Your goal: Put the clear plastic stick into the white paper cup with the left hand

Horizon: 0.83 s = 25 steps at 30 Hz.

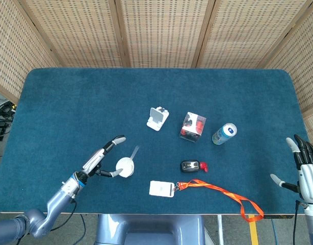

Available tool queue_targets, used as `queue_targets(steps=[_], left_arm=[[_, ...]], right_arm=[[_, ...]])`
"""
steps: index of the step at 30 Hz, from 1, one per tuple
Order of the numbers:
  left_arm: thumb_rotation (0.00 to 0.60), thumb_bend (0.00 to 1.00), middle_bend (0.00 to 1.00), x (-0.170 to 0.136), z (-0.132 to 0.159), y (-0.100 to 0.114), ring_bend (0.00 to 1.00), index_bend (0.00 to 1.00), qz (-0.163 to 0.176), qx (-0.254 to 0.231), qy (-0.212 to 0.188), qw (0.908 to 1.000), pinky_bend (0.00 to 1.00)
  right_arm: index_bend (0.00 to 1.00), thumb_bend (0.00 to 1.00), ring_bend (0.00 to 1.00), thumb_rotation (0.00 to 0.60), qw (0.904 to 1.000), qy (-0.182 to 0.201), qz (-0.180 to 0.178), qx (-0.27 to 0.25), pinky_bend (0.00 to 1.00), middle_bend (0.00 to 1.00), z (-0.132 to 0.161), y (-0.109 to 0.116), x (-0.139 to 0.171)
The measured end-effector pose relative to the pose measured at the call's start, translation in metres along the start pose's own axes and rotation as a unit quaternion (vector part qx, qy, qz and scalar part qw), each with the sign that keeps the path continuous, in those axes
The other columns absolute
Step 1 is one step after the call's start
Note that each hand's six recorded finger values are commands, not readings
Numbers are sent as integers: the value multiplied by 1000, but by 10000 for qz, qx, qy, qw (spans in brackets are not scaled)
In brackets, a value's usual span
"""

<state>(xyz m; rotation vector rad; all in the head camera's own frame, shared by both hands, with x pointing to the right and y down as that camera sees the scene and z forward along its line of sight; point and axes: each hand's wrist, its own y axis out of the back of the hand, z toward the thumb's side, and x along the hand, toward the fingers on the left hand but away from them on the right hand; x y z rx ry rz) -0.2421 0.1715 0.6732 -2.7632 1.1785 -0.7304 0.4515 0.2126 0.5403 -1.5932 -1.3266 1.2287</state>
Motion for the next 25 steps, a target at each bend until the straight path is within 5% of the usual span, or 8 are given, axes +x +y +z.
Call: queue_targets(steps=[8,13,17,19,22,25], left_arm=[[595,305,0,-25,4,40,0,74,655,699,85,9954,0],[599,285,0,-50,0,69,0,29,1168,1817,415,9755,0],[600,216,0,-75,-7,90,0,0,1554,2983,872,9377,0],[600,215,0,-92,-10,101,0,0,1732,3563,1205,9102,0],[600,216,0,-123,-16,114,0,0,1935,4178,1785,8696,0],[600,215,0,-157,-21,121,0,0,2084,4471,2325,8382,0]], right_arm=[[82,83,0,600,10000,43,13,50,0,0,3,-1,1],[82,83,0,600,9999,35,74,135,0,0,3,-6,1],[81,83,0,600,9997,31,118,231,0,0,4,-10,1],[70,82,0,600,9995,7,136,300,0,0,5,-11,1],[53,83,0,600,9990,-20,158,421,0,0,6,-13,1],[47,82,0,600,9988,-14,159,473,0,0,10,-14,3]])
